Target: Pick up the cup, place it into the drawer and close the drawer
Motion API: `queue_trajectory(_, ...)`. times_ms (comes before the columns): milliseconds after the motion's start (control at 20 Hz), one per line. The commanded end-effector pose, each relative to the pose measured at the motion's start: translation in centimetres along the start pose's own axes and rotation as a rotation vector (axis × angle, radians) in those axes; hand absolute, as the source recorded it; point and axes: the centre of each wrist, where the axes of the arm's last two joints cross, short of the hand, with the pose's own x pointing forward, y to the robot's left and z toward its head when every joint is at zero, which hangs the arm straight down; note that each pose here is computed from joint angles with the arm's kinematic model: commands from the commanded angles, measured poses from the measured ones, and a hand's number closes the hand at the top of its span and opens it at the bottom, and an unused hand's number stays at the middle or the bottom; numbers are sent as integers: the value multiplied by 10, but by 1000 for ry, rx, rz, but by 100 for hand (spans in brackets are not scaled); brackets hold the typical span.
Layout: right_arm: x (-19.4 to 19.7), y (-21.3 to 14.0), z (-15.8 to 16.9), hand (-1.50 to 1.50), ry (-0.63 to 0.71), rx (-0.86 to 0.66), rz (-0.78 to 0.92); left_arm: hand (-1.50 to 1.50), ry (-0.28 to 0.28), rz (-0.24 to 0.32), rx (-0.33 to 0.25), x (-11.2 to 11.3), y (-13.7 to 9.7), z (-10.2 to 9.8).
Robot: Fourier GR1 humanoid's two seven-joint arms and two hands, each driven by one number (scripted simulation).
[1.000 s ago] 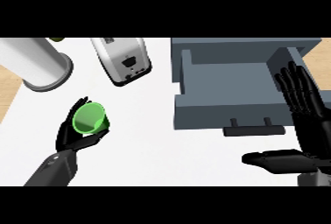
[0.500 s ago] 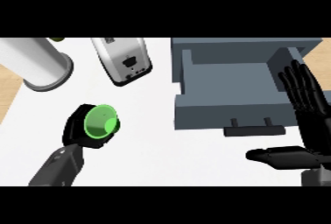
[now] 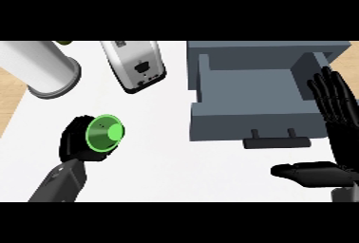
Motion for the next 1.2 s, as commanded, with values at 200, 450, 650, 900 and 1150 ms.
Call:
queue_trajectory(200, -1, -1, 3, -150, 10, -17, 10, 150, -233, 100, -103, 17, -6, -29)
queue_trajectory(450, -5, -24, -1, -150, 26, -16, 9, 150, -203, 107, -273, 22, -61, -61)
queue_trajectory(650, -9, -8, -9, -150, 33, -53, 25, 150, -264, 63, -325, 49, -115, -101)
queue_trajectory(900, -1, -18, 3, -150, 39, -35, 31, 150, -272, 28, -371, 88, -159, -117)
queue_trajectory(1150, -10, -20, 9, -150, 25, -45, -2, 150, -268, -8, -429, 126, -218, -135)
